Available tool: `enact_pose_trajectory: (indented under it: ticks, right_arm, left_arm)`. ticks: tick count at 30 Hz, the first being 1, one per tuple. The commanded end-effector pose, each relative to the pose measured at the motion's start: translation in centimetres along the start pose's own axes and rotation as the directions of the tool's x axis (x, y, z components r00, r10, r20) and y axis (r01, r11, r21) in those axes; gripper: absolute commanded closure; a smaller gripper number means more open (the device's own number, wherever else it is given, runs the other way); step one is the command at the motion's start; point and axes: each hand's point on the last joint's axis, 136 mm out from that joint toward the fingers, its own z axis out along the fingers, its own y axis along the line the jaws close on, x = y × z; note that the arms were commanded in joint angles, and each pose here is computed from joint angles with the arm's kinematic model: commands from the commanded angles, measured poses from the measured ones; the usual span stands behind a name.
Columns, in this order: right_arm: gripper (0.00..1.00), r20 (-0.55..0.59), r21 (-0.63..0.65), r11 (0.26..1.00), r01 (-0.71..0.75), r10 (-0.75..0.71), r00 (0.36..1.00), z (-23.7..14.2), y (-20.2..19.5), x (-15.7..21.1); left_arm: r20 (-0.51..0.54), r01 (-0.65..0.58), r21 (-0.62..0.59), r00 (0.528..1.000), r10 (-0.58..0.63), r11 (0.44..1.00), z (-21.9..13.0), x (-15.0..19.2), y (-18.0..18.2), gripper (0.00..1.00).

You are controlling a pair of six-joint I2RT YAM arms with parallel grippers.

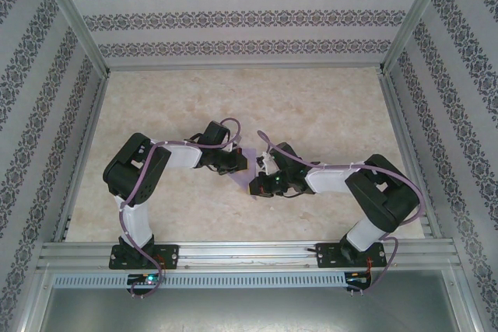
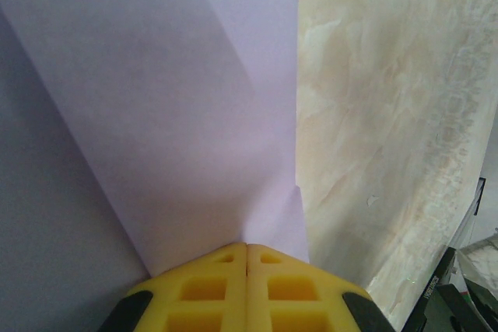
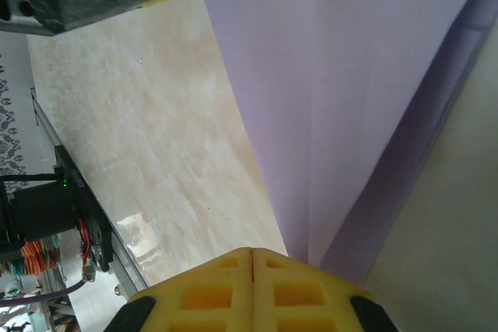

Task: Fold a paper plane with a square sheet of paper (fold left side to right side)
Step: Fourth fold the wing at the center of the table.

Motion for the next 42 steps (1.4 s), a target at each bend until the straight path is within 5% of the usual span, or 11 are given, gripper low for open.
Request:
enact_pose_trajectory:
  ticks: [1,42]
  right_arm:
    - [1.00,-0.021,0.017,1.000,-0.009,0.009,1.000,0.5,-0.7,0.9]
    - [1.00,-0.065,0.080,0.996,-0.041,0.046,0.997,0.7,-2.4,2.3]
  left_arm:
    - [-0.037,0.050,-0.143,0.998,-0.056,0.988,0.5,1.7,4.0,1.00]
    - [-0.033,0.056,-0.153,0.998,-0.062,0.987,0.4,1.9,4.4,1.00]
